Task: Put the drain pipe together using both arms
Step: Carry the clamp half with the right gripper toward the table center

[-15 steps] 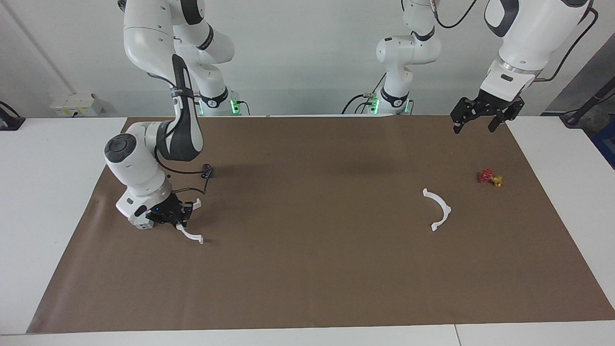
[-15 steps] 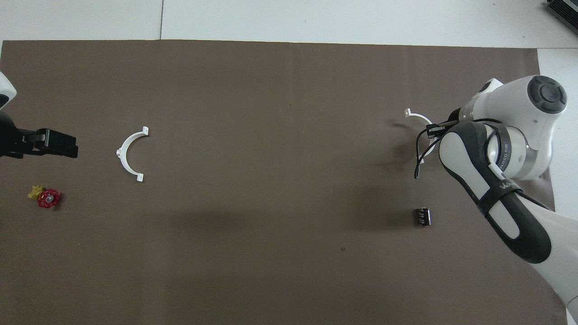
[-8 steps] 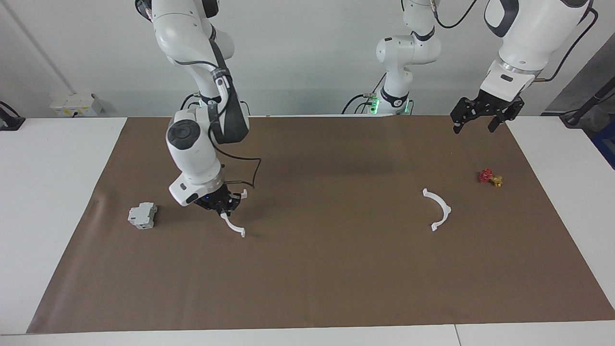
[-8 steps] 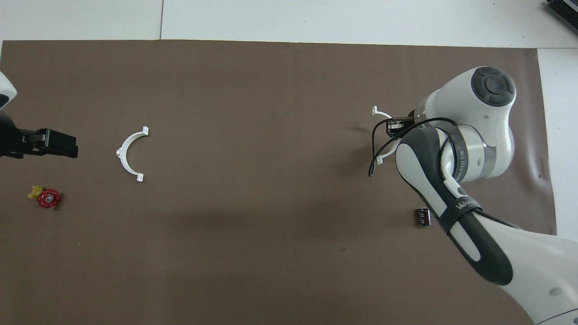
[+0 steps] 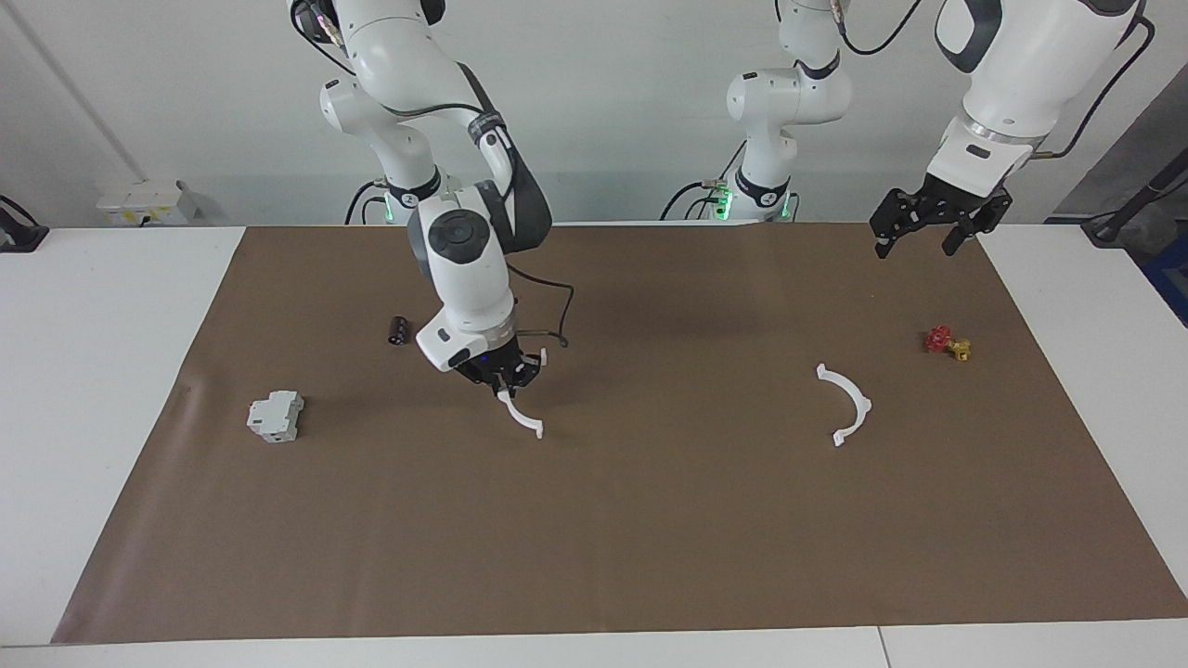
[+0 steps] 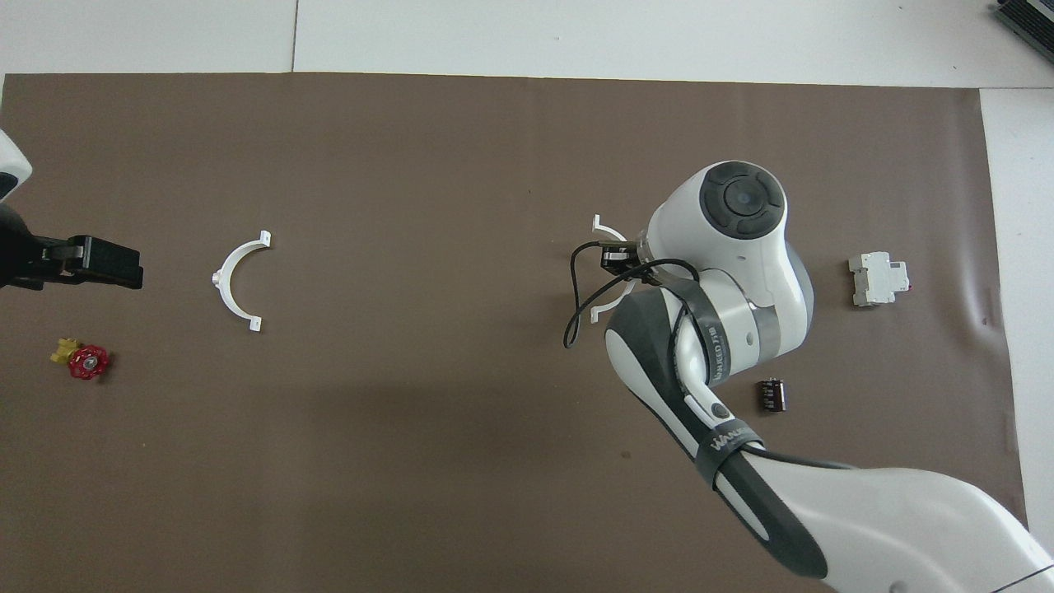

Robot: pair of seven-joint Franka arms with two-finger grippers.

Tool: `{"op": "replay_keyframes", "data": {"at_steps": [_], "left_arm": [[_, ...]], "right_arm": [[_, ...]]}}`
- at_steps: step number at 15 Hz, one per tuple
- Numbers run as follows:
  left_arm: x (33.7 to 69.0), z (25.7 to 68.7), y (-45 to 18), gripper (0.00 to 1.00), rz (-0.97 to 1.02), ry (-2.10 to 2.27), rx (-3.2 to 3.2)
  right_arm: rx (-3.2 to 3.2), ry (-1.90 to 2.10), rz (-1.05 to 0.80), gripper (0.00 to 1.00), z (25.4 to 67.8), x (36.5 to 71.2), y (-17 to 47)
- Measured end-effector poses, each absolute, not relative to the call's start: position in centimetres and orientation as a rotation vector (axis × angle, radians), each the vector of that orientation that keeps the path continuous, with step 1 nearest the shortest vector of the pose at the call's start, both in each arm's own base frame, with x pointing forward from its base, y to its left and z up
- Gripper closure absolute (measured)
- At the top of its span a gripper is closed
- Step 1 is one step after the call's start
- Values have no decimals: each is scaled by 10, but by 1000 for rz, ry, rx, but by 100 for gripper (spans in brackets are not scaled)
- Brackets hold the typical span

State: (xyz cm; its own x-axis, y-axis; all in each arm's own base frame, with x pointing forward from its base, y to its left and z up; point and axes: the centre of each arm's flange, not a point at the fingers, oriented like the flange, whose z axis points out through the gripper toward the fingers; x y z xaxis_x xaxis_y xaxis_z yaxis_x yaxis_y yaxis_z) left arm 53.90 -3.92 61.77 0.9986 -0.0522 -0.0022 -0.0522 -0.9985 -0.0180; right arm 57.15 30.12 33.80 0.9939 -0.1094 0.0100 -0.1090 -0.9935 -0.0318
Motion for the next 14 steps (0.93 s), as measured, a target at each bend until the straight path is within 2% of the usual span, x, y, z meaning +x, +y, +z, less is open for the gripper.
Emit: {"op": "replay_keyframes", "data": {"at_steps": [7,14], "left_arm": [[539,618,-39,0,3,82,-3122],[539,618,-39,0,3,82,-3122]], "right_arm": [[-3125,127,15,79,303,549,329],[-3129,185,30,79,297,541,336]]}}
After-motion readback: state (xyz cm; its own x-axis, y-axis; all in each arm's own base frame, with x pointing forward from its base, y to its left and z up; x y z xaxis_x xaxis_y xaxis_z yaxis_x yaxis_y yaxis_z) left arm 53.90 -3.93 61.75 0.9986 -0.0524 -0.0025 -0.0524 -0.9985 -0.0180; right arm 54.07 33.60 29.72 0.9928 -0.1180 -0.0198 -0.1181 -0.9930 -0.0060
